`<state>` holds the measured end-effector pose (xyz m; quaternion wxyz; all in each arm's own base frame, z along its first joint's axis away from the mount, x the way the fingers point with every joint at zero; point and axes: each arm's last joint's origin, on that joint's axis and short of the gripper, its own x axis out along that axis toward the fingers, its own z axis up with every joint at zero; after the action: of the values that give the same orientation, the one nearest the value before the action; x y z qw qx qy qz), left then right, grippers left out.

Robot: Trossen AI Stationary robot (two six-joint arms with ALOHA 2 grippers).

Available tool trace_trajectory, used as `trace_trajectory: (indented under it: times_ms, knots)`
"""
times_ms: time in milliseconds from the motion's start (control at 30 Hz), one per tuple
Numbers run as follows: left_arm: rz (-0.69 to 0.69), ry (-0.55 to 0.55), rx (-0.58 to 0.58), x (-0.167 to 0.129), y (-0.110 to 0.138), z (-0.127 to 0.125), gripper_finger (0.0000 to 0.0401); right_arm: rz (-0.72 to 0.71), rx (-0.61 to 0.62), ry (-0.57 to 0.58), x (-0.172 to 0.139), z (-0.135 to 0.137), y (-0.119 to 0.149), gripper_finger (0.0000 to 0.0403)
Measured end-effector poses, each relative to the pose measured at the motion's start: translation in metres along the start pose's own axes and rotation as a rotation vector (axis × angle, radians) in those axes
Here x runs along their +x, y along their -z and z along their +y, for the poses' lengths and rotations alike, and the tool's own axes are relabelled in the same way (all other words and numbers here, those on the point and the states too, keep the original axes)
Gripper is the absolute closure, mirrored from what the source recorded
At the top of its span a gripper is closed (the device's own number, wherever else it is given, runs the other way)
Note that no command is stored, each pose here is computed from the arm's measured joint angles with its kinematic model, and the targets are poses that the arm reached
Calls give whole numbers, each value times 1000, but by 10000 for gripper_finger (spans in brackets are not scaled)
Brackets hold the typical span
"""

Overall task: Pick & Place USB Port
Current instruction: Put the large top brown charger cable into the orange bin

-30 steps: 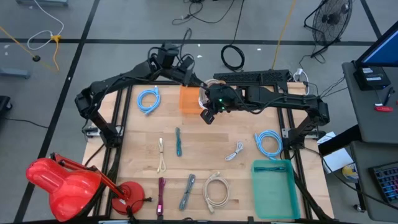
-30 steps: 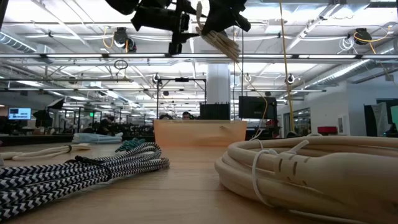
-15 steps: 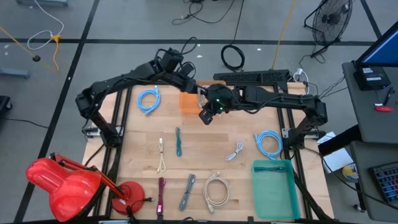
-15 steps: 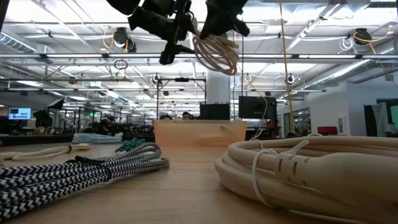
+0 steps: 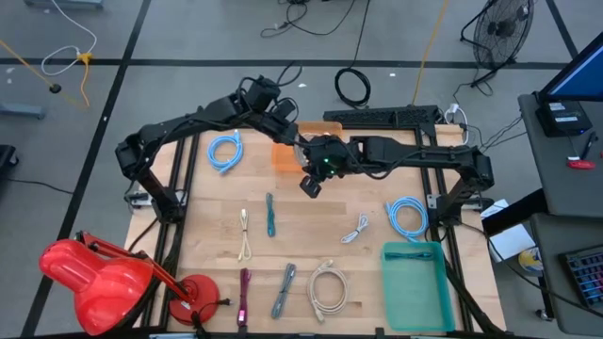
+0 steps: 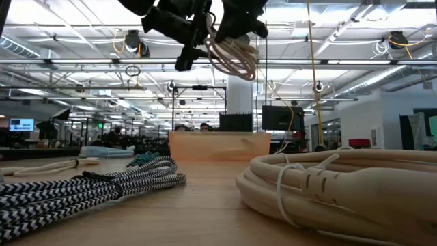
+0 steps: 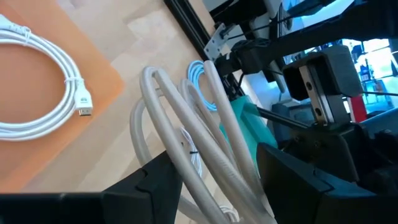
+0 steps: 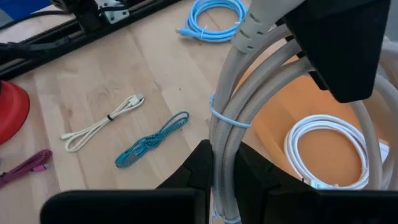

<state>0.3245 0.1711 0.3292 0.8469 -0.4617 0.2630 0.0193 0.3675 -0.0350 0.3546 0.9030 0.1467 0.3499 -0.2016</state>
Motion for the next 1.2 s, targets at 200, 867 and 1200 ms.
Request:
trace_trajectory:
  times_ms: [200,867,1200]
  knots:
    - [-4,-9,-2,0,0,0,219,24,-6,9,0,-1,2,374]
    - [42,17,26,-1,2,2,328,81,-61,19,-2,4,11,374]
    - [2,-21,-35,-13,-6,15,388,59,-119,-78,-3,9,7,313]
